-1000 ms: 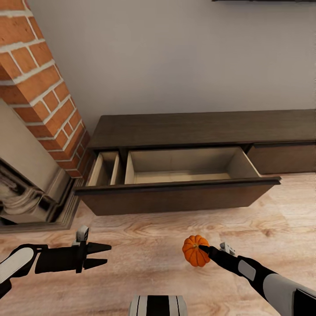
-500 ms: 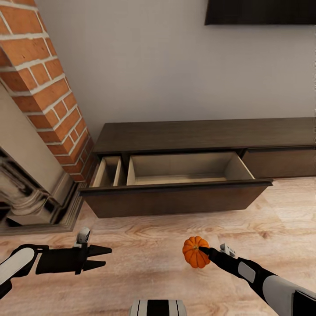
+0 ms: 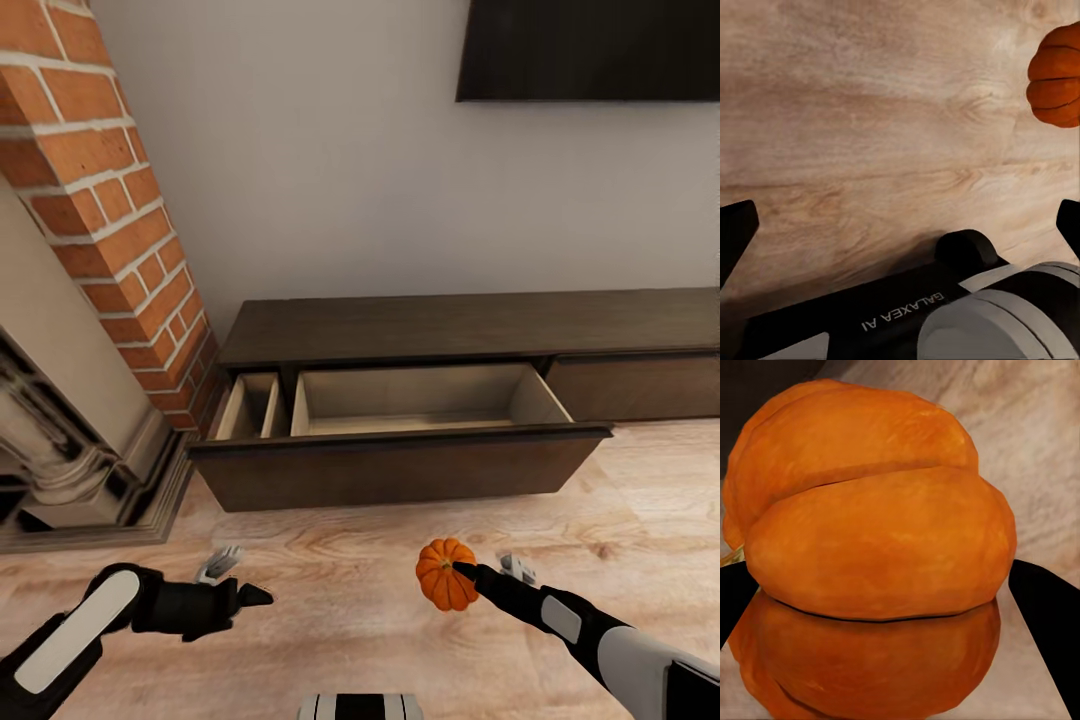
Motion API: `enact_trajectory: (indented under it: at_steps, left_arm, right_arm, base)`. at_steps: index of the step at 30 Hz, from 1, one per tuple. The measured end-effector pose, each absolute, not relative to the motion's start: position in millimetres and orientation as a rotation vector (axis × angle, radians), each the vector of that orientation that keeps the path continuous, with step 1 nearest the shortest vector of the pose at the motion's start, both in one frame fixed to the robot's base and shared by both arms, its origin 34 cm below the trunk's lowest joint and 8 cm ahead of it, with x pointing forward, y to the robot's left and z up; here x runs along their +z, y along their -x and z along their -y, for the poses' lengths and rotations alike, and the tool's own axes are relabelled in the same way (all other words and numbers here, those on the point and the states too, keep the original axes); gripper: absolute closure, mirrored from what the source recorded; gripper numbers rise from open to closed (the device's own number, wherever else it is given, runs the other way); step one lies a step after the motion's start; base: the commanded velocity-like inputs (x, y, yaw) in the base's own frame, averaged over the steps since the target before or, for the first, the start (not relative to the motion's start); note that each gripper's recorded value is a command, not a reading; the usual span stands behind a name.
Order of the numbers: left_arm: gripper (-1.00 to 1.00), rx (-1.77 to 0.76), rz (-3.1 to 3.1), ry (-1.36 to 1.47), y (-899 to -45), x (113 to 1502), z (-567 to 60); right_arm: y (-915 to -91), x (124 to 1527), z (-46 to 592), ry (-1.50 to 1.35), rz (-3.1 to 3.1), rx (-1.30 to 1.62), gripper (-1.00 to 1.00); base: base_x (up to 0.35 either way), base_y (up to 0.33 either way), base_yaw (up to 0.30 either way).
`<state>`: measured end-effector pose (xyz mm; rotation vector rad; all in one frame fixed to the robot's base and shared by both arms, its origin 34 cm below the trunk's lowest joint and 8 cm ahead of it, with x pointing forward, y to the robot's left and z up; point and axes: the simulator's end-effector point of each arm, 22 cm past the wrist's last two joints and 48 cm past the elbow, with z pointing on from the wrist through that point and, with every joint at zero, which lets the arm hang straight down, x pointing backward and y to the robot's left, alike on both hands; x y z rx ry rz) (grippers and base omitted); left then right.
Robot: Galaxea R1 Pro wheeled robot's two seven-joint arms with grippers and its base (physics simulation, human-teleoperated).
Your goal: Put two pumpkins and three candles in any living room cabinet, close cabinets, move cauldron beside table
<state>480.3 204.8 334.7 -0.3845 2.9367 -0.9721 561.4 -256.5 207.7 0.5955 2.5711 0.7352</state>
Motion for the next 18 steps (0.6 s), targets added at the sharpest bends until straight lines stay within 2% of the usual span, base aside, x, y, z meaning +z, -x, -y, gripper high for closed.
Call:
enact_trajectory:
  at_steps: [14,18]
  left_arm:
    - [-1.00,-0.791,-2.880,0.300,-505,349,-217]
    - [-1.00,-0.706,-2.872,0.238,-510,351,-220]
  right_arm:
    - [-585,238,257,-0.548,-2.486,0.703,1.00]
    - [-589,246,257,-0.540,-2.477,0.699,1.00]
  base:
    - [-0.001,0.000,0.000]
    - [-0.130,0.000,0.000]
